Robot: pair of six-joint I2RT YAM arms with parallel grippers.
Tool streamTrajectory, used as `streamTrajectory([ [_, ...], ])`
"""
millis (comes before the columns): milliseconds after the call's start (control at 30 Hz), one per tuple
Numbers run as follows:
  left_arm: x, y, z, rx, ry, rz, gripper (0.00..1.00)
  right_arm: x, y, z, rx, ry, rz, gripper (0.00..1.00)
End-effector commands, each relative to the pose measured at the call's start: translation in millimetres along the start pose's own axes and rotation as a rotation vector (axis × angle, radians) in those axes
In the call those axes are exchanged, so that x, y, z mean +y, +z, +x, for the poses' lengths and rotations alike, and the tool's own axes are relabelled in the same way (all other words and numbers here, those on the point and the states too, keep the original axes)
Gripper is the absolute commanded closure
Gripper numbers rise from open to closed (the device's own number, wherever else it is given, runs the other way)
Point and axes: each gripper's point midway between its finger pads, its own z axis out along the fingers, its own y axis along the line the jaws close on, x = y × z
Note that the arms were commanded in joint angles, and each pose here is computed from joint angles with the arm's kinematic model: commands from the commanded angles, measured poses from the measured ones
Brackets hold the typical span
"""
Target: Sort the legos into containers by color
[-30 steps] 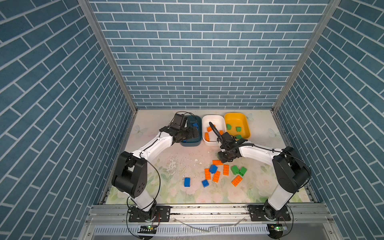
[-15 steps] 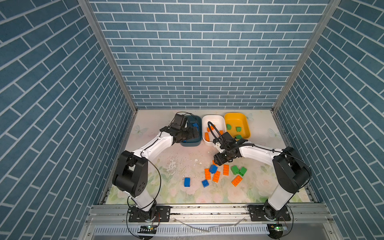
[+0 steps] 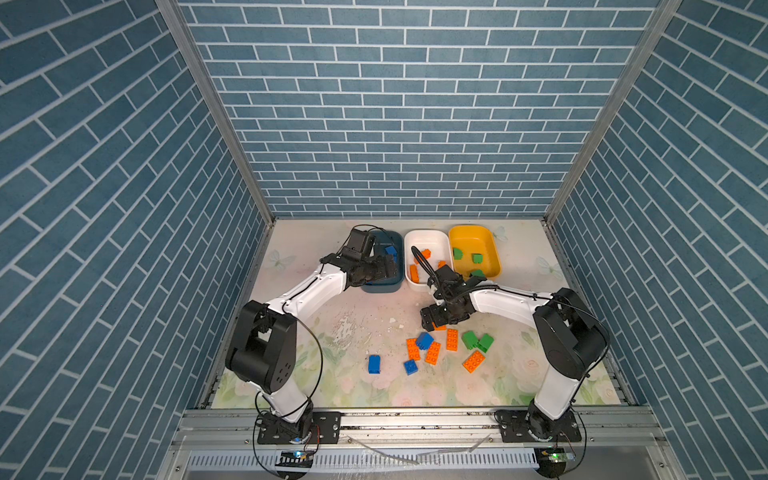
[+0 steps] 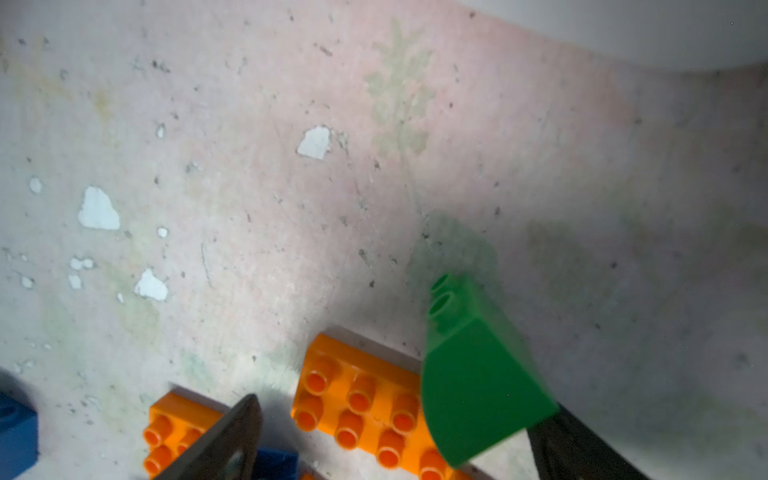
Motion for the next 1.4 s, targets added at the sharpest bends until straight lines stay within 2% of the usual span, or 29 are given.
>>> streamTrajectory([
  [0, 5.5, 6.9, 6.2, 0.019, 0.000, -0.020, 0.01, -3.7, -1.0, -2.6, 0.008, 0.100, 0.108, 0.04],
  [167, 8.4, 8.3, 8.5, 0.025, 0.003, -0.032, 0.01, -6.4, 3.3, 14.0, 0.077, 0.100, 0.150, 0.21],
  [300, 9.8, 9.2, 9.3, 0.027, 0.002, -0.037, 0.01, -8.9, 6.0, 23.3, 0.107, 0.101, 0.176, 0.29],
  [433, 9.0, 10.6, 9.5, 0.032, 0.004, -0.036, 0.01, -11.9, 1.2, 18.1, 0.080, 0.087, 0.196, 0.37],
  [567, 8.5, 9.8, 8.3, 0.030, 0.004, -0.036, 0.01, -3.9, -16.2, -2.1, -0.001, 0.045, 0.170, 0.42],
  [833, 7.4, 3.9, 14.1, 0.031, 0.052, -0.065, 0.01, 15.9, -73.1, -49.5, -0.263, -0.027, 0.078, 0.44],
  [933, 6.7, 3.1, 19.0, 0.041, 0.071, -0.073, 0.01, 14.6, -83.9, -74.6, -0.340, -0.024, 0.053, 0.45],
  [1167, 4.3, -0.9, 32.1, 0.055, 0.095, -0.080, 0.01, -8.1, -88.5, -138.9, -0.443, 0.025, 0.065, 0.44],
  [1367, 4.5, -6.5, 49.1, 0.081, 0.131, -0.092, 0.01, -30.2, -74.5, -189.3, -0.427, 0.017, 0.078, 0.42],
])
